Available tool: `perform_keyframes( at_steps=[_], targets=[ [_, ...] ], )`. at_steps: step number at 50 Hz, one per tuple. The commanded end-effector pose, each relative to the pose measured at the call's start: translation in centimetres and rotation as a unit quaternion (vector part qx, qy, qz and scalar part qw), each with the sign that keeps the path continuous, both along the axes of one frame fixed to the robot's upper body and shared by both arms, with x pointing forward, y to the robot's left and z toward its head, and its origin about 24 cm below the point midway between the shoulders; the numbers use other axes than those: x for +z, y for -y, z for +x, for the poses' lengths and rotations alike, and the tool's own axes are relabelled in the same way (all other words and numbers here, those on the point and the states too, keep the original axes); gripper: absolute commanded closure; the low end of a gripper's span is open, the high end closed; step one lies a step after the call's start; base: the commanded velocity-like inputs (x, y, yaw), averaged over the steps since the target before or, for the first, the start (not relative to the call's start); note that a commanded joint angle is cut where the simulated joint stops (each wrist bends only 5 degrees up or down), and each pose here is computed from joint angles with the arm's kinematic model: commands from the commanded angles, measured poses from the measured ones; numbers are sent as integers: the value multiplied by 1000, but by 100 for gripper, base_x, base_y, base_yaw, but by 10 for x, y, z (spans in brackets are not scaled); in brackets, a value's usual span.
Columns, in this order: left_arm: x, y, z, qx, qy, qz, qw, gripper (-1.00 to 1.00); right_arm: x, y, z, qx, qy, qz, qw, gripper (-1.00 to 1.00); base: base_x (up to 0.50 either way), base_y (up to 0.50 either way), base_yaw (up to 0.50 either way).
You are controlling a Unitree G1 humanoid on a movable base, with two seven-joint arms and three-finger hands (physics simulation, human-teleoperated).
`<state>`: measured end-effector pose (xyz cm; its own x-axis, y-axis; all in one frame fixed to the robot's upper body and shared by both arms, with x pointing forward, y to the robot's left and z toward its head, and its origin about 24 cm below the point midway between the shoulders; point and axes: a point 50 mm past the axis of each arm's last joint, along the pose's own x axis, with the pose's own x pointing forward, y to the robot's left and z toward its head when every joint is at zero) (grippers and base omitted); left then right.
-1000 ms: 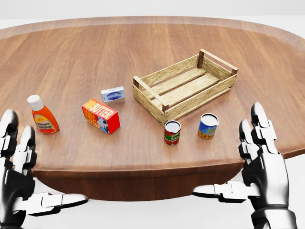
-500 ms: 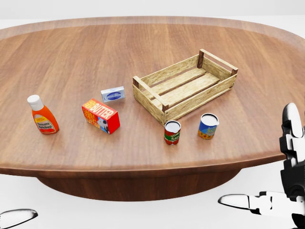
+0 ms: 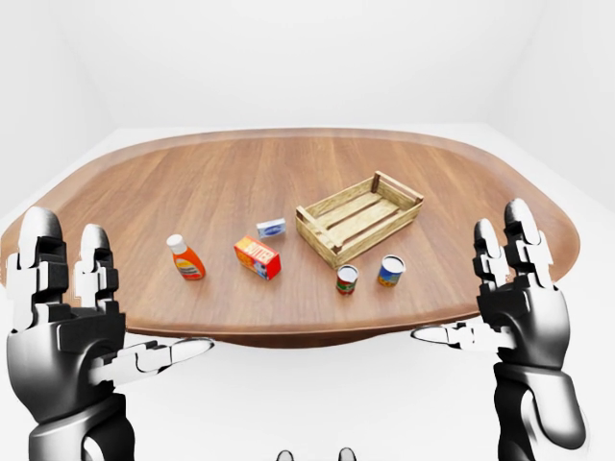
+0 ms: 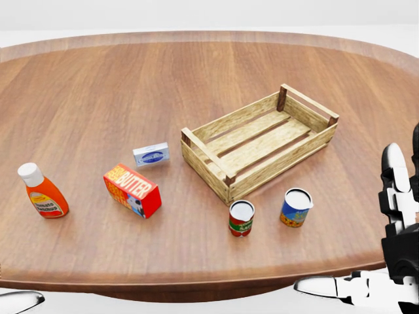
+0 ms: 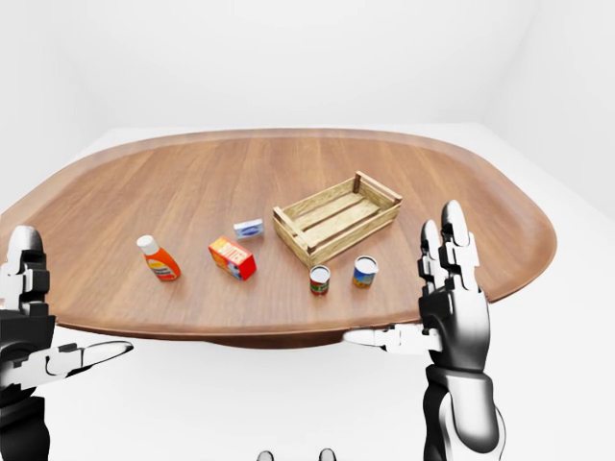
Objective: Pick up the tomato sauce, and put it in the wooden tray.
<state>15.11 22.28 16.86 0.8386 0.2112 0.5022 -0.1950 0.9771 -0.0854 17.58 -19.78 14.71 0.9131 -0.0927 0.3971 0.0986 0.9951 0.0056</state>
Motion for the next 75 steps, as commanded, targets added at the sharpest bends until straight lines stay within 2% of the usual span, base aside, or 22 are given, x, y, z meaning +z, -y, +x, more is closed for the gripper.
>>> perform_keyframes(
  at_steps=[1,56,75],
  targets=[
    [1,0,-1,0,1,0,1000,-100,0,-1,0,5,0,-3,1000,-100,50,0,0],
    [1,1,-1,0,1,1,1000,-100,8,1,-5,2,18,-6,1000,-100,50,0,0],
    [-2,4,1,-5,-6,3,1000,-100,1,-14,-4,31,-3,-20,999,-100,1,0,0]
  ],
)
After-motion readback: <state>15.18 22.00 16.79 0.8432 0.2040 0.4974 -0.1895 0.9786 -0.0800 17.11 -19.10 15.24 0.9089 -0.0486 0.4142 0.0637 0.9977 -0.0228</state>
